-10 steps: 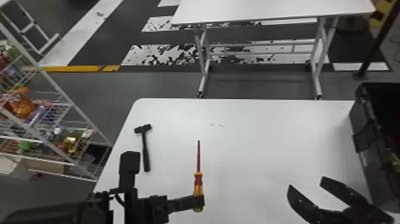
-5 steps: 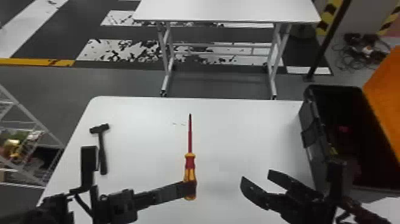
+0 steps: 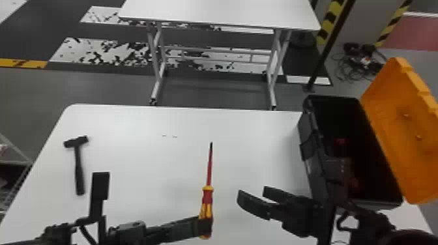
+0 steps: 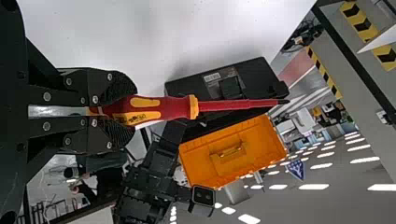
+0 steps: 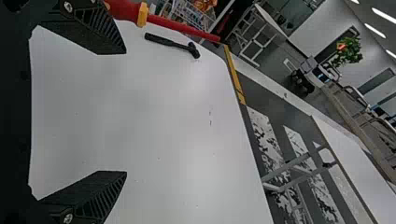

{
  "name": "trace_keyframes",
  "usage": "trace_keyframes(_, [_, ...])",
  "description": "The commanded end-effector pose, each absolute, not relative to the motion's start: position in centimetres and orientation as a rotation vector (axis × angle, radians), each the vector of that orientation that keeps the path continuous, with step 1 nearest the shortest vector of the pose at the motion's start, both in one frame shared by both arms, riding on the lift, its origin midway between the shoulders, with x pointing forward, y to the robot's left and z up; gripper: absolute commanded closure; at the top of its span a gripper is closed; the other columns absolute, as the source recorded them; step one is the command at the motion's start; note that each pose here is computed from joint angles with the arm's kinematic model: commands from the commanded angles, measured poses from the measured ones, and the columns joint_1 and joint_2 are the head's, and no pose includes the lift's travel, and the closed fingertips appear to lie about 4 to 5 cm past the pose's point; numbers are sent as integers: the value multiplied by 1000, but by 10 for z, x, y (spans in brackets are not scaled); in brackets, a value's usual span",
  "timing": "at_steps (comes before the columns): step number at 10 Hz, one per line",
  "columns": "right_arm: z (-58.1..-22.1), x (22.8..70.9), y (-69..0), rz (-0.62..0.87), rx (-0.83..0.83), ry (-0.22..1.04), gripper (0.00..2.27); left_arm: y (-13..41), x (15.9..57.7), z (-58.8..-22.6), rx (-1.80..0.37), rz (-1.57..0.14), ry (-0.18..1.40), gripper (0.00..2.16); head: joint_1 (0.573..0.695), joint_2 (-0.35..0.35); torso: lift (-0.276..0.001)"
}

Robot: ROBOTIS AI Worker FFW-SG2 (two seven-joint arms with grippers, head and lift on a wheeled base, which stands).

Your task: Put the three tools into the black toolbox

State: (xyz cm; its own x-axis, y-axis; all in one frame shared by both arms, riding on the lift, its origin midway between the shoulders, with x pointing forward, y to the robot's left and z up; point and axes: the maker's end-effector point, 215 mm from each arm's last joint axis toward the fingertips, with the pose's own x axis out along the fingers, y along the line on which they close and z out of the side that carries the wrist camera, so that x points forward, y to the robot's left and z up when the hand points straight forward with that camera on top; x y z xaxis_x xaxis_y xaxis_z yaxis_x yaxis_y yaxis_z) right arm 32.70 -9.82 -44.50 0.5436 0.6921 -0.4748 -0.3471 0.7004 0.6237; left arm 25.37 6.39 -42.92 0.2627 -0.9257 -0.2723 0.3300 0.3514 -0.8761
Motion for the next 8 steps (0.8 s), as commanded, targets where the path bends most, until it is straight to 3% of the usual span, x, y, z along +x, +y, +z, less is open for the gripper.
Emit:
trace_keyframes(1, [-444, 325, -94, 667, 518, 798, 83, 53, 245, -437, -768, -997, 941, 1173, 695, -64, -51])
trace_keyframes(8, [-420, 314, -60, 781, 654, 828, 83, 32, 233, -439, -765, -1039, 964, 1173, 695, -61, -51])
